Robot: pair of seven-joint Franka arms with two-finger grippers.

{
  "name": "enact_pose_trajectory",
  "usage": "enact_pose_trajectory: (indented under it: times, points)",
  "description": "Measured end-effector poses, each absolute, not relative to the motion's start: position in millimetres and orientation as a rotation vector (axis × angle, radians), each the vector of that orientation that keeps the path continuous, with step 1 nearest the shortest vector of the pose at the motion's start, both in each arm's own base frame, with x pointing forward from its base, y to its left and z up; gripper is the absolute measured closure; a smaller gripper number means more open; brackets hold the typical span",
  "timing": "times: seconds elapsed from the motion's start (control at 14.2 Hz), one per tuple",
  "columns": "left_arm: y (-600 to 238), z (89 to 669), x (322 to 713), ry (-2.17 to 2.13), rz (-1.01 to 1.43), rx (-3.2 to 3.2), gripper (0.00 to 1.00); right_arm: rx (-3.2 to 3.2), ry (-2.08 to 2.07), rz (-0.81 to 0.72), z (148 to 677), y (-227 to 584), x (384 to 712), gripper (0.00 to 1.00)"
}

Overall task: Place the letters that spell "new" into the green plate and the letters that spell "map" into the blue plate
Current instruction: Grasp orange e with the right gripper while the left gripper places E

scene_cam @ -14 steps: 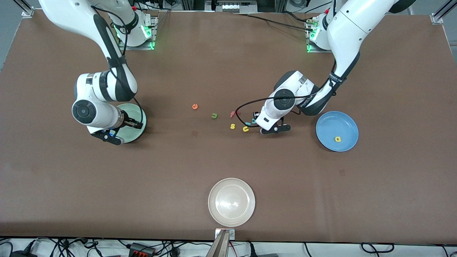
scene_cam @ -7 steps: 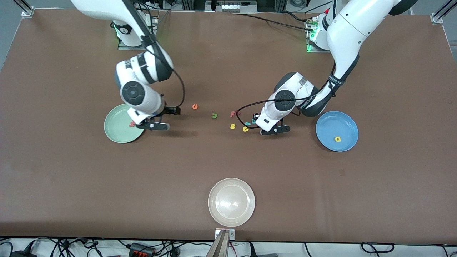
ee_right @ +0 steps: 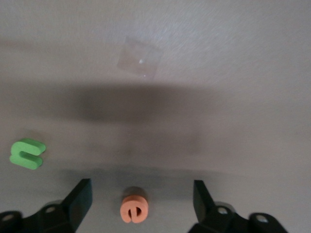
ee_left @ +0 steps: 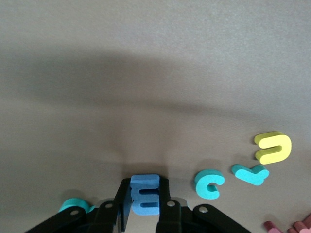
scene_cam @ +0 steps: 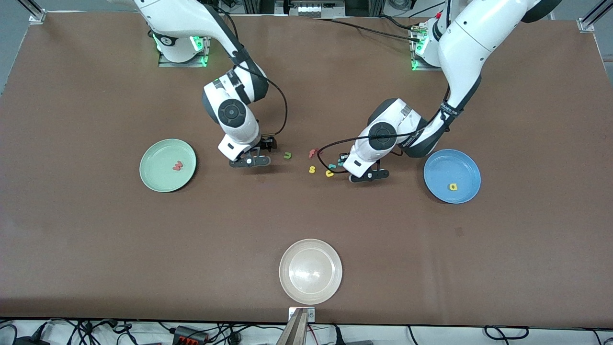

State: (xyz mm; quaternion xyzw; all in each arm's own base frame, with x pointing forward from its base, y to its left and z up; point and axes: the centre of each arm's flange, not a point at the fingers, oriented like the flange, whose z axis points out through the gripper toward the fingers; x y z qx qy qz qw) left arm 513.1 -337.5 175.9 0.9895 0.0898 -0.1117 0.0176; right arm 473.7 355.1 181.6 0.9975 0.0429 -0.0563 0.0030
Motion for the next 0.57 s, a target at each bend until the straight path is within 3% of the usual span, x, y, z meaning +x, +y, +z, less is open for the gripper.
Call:
enact_pose_trajectory:
  times: [0.21, 0.57]
  points:
    - [-310, 214, 538, 0.137, -0.363, 3.165, 0.73, 3.116, 0.065, -0.192, 175, 363, 463, 0.09]
    - [-202, 273, 583, -0.230, -0.399, 3.175, 0.73, 3.096, 0.043, -0.220, 166, 366, 447, 0.17]
